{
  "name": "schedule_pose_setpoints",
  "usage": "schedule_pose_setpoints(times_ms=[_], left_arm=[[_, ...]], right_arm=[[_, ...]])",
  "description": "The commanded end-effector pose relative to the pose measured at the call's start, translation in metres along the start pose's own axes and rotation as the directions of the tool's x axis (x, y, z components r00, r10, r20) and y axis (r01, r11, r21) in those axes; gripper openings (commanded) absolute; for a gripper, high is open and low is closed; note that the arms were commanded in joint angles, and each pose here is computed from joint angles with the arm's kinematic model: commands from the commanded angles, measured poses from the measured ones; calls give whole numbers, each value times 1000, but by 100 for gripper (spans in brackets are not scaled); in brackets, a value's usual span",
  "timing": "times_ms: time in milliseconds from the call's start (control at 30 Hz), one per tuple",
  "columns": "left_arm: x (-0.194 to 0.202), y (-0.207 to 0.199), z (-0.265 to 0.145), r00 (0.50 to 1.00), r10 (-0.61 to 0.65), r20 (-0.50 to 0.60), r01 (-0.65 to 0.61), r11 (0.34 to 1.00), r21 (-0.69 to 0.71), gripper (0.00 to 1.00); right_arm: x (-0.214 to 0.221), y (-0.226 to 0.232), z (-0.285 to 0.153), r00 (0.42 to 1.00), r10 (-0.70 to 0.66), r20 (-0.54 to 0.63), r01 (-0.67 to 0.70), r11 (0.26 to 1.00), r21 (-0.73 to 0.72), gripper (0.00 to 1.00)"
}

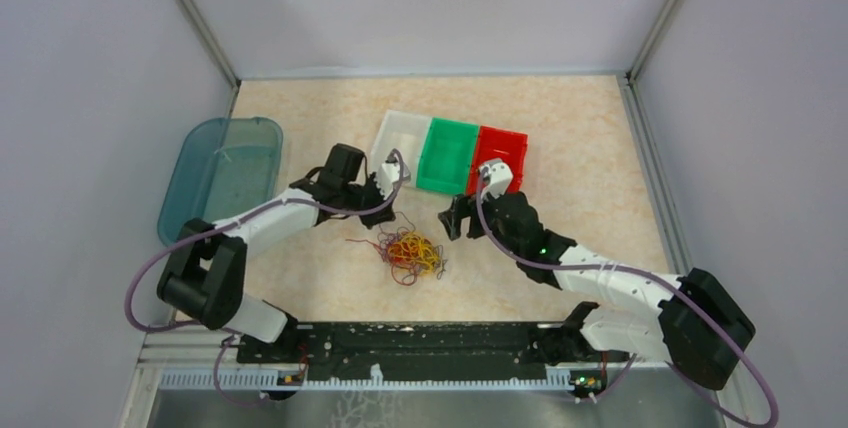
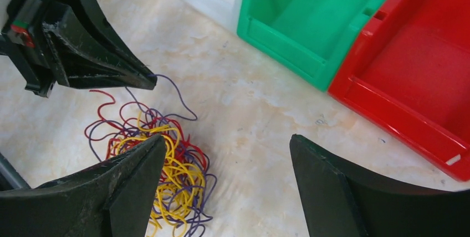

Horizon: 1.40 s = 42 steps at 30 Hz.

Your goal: Untangle the cables

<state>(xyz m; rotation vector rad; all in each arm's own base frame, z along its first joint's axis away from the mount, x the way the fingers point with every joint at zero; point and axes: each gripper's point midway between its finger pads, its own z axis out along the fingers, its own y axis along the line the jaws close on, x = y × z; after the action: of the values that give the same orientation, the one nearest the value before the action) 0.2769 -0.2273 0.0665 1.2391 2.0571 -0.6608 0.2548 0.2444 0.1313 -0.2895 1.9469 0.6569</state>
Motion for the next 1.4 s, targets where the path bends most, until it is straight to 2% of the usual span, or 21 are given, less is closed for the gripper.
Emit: schedule_pose_setpoints(times_ms=[0, 133, 433, 633, 833, 1100, 1233, 1367], left_arm=[[-57, 0, -34, 992, 88, 94, -80, 992, -94, 8], [-86, -10, -62, 987, 79, 138, -65, 993, -103, 0], [-100, -43, -85, 985, -8, 174, 12, 1000, -18, 0], [-130, -60, -109, 974, -27, 225, 20, 999, 34, 0], [-164, -68, -142, 963, 13, 270, -23, 999, 33, 0], [-213, -74, -192, 917, 100, 387, -92, 995, -40, 0], [-228, -84, -208, 895, 104, 434, -101, 994, -29, 0], [-245, -92, -225, 871, 115, 478, -119, 993, -22, 0]], right_arm=[[-45, 36, 4, 991, -23, 133, 35, 995, -96, 84], [-53, 57, 9, 985, -41, 166, 65, 988, -140, 86], [-75, 96, 18, 965, -69, 253, 120, 974, -192, 88], [-94, 114, 23, 951, -37, 308, 107, 971, -212, 89], [-89, 140, 16, 954, 9, 301, 105, 927, -361, 90], [-79, 164, 3, 966, 67, 249, 71, 858, -508, 90], [-83, 177, 7, 969, 98, 227, 45, 834, -550, 87], [-84, 185, 17, 971, 127, 200, 7, 827, -561, 80]])
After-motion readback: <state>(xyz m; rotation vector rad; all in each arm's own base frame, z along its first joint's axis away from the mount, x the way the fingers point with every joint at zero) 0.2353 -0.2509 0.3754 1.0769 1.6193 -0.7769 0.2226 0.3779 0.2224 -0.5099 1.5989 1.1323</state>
